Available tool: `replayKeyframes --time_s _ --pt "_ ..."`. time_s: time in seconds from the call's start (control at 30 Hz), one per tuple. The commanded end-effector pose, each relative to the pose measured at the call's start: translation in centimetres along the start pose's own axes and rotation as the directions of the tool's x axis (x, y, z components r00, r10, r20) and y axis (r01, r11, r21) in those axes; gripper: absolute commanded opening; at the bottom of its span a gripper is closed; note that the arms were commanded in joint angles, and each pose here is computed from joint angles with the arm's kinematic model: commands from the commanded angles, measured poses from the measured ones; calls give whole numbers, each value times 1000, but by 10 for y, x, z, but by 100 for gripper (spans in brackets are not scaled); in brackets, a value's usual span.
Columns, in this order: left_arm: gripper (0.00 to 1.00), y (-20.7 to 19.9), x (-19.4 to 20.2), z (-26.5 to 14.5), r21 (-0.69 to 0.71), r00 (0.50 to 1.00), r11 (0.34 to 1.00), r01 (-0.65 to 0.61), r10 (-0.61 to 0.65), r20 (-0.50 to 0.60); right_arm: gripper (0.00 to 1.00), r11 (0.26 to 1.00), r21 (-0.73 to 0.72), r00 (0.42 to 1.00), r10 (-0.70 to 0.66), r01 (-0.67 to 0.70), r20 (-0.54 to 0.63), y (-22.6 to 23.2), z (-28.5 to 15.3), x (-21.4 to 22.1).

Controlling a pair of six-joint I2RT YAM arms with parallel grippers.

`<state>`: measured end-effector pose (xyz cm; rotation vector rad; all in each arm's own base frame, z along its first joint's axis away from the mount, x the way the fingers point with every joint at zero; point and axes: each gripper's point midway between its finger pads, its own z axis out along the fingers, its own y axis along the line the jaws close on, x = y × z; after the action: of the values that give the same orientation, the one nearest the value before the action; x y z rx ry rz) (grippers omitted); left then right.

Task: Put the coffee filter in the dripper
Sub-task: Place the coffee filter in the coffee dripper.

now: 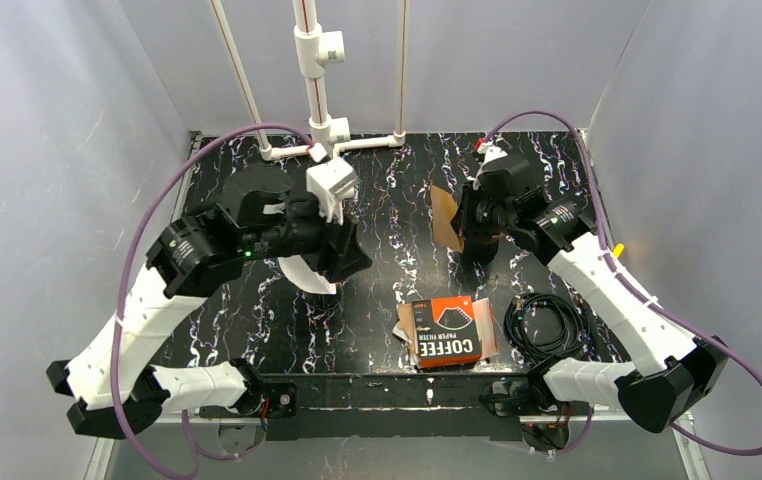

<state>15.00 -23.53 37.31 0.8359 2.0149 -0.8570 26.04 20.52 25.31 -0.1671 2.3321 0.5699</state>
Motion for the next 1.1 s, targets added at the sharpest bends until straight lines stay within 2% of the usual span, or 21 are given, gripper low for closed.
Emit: replayKeyframes --time_s 0.0,0.23,0.47,0.67,0.8,0.93,1.07 --pt "60 -5 -16 8 -17 985 986 -168 169 26 1 999 0 996 35 -35 82 4 -11 -26" --pt "59 -11 -19 43 -48 954 954 -297 295 -46 1 998 37 998 39 -41 56 -4 -10 -23" --pt "59 -15 -34 93 -89 945 946 -311 297 -137 1 997 58 998 56 -57 17 -10 -8 -22" --pt "59 -25 -44 139 -117 983 985 -127 110 -144 1 994 71 996 87 -88 16 -18 -10 -26" --pt "61 -27 -45 169 -151 988 988 -23 -1 -157 1 988 80 991 134 -136 31 -30 -15 -28" --pt "66 -18 -47 191 -235 981 967 97 -133 -144 1 978 91 982 182 -185 40 -46 -21 -27" --pt "67 -3 -48 203 -259 941 924 280 -318 -117 1 977 88 981 191 -193 35 -52 -27 -22"
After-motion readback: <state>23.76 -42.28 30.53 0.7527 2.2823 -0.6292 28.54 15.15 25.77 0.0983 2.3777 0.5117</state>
